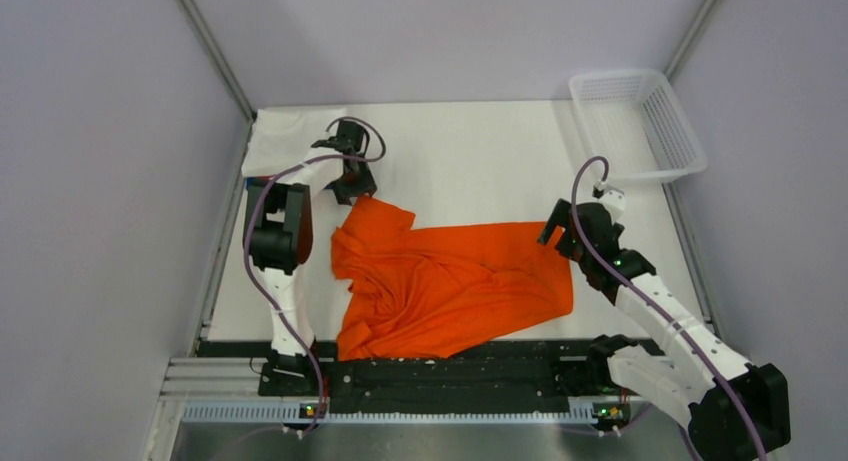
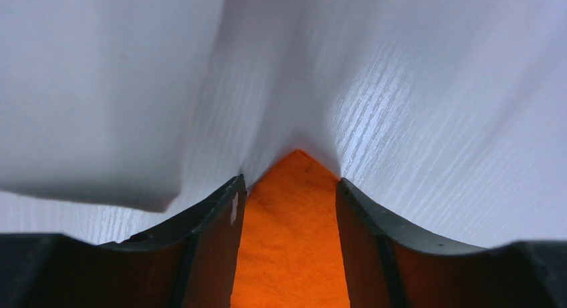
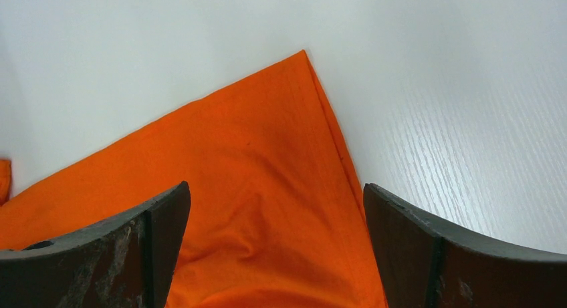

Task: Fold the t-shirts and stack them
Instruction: Flatten out the tshirt

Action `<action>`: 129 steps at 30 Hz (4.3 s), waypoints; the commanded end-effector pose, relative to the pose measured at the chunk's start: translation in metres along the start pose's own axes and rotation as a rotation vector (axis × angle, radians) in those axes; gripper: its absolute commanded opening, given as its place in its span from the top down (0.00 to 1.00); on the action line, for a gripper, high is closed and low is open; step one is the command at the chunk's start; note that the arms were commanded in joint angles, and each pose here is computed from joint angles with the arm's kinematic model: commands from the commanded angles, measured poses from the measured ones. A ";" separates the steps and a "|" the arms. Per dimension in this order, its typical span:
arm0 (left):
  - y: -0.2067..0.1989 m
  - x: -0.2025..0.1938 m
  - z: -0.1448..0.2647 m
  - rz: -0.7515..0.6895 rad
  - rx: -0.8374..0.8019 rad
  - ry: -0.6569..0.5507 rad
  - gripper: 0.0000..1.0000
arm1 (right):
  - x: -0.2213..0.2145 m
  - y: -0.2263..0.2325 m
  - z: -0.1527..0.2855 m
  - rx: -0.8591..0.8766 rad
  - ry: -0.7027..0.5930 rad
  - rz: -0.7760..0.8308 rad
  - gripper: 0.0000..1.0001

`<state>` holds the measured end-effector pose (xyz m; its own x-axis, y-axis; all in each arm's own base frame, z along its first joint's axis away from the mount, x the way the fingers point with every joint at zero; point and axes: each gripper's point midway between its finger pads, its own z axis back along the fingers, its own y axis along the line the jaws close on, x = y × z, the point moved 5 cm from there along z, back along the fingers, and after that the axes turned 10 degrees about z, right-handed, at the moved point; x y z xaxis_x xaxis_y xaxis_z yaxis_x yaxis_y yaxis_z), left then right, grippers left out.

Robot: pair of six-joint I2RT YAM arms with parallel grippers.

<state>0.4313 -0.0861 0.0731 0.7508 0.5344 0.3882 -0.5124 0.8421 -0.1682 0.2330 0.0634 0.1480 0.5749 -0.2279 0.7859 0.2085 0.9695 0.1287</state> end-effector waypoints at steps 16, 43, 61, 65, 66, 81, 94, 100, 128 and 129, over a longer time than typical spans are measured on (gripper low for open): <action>-0.005 -0.030 0.002 -0.071 0.003 0.061 1.00 | 0.009 -0.005 -0.016 -0.070 -0.008 -0.002 0.01; -0.004 -0.015 0.062 -0.034 -0.109 -0.073 1.00 | 0.001 0.009 -0.148 -0.176 0.272 0.125 0.51; -0.002 -0.011 0.076 -0.015 -0.118 -0.107 1.00 | -0.030 0.000 -0.117 -0.230 0.343 0.119 0.60; -0.002 -0.010 0.079 -0.006 -0.123 -0.112 1.00 | -0.030 0.002 -0.115 -0.202 0.291 0.079 0.94; -0.002 -0.009 0.082 -0.003 -0.128 -0.119 1.00 | -0.027 0.005 -0.115 -0.187 0.271 0.070 1.00; 0.023 0.030 0.324 0.037 -0.567 -0.635 1.00 | 0.152 0.037 0.057 0.113 -0.360 0.026 1.00; 0.114 -0.022 0.585 -0.015 -1.110 -1.145 1.00 | 0.237 0.017 0.311 0.586 -0.863 -0.008 1.00; 0.130 -0.042 0.638 -0.088 -1.240 -1.213 1.00 | 0.243 0.007 0.374 0.692 -0.974 0.029 1.00; -0.086 0.162 0.204 -0.111 -0.448 -0.758 1.00 | 0.211 0.027 -0.016 -0.046 -0.454 0.011 1.00; -0.096 0.165 0.178 -0.122 -0.436 -0.723 1.00 | 0.211 0.028 -0.037 -0.048 -0.436 0.013 1.00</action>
<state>0.4757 -0.0886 0.3570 0.2187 0.3991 0.8905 -0.1171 0.9167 -0.3821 0.3361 0.0494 0.3185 0.2265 -0.1025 0.9686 0.2076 0.9767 0.0548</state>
